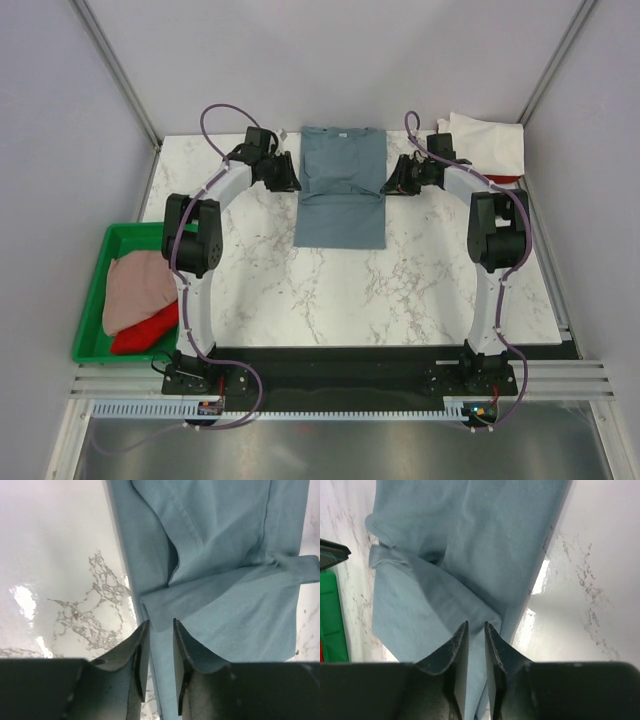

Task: Fold and stack the t-shirts
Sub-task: Fold the tshirt

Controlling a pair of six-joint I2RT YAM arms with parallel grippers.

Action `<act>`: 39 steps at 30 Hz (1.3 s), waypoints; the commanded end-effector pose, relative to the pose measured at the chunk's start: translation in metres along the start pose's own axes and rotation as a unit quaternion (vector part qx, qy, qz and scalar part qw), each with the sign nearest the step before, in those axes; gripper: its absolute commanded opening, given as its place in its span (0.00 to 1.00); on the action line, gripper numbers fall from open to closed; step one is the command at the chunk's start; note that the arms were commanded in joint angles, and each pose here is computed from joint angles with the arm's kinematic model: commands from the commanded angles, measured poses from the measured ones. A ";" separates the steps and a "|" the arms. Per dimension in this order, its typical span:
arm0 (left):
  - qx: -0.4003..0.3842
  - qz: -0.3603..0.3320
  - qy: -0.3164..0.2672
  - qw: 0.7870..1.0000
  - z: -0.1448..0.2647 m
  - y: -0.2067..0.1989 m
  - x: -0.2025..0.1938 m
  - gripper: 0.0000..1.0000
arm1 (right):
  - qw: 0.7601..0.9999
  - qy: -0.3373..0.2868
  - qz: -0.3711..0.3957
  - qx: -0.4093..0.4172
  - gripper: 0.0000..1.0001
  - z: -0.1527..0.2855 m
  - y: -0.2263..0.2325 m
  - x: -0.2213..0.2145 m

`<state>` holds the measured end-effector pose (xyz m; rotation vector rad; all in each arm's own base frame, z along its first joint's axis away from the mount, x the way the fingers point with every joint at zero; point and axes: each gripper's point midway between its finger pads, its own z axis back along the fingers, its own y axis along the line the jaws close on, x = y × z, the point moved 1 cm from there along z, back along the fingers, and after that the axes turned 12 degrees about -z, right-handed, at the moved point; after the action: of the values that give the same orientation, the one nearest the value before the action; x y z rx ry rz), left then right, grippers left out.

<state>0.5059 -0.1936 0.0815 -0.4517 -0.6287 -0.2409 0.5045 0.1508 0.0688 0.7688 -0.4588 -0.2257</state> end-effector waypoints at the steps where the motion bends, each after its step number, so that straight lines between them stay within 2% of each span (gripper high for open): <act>1: 0.025 -0.046 -0.043 0.998 0.009 0.006 0.030 0.38 | 0.998 -0.046 0.033 0.006 0.32 0.016 0.014 0.025; 2: 0.027 -0.051 -0.044 0.997 0.011 0.006 0.030 0.41 | 0.998 -0.051 0.029 0.004 0.44 0.021 0.014 0.026; 3: 0.032 -0.051 -0.039 0.997 0.014 0.008 0.025 0.43 | 0.998 -0.051 0.025 0.002 0.46 0.024 0.013 0.023; 4: 0.034 -0.053 -0.041 0.997 0.021 0.005 0.026 0.50 | 0.998 -0.061 0.025 0.004 0.47 0.035 0.018 0.027; 8: 0.054 -0.040 -0.016 0.998 0.046 0.005 0.005 0.57 | 0.998 -0.069 -0.012 0.000 0.50 0.062 0.017 0.019; 9: 0.045 -0.021 0.008 0.999 0.046 0.004 -0.015 0.58 | 0.998 -0.049 -0.027 0.005 0.50 0.068 0.017 0.001; 13: -0.009 0.044 0.053 0.998 0.063 -0.017 -0.054 0.66 | 0.996 0.018 -0.083 0.025 0.51 0.074 0.010 -0.056; 14: -0.041 0.069 0.074 0.994 0.066 -0.027 -0.071 0.67 | 0.994 0.041 -0.103 0.025 0.52 0.072 0.002 -0.078; 16: -0.076 0.091 0.093 0.989 0.067 -0.038 -0.087 0.66 | 0.992 0.051 -0.115 0.024 0.52 0.075 -0.001 -0.092; 21: -0.113 0.154 0.131 0.973 0.064 -0.050 -0.124 0.61 | 0.985 0.072 -0.155 0.027 0.52 0.073 -0.014 -0.123; 24: -0.118 0.165 0.137 0.970 0.060 -0.049 -0.131 0.57 | 0.983 0.076 -0.166 0.031 0.51 0.070 -0.017 -0.128; 39: -0.107 0.193 0.160 0.962 0.039 -0.041 -0.152 0.52 | 0.972 0.104 -0.211 0.020 0.51 0.052 -0.029 -0.145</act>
<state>0.3506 -0.1971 0.0351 -0.7099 -0.1924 -0.0271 0.3525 0.1437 0.0348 0.8848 -0.1130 -0.5283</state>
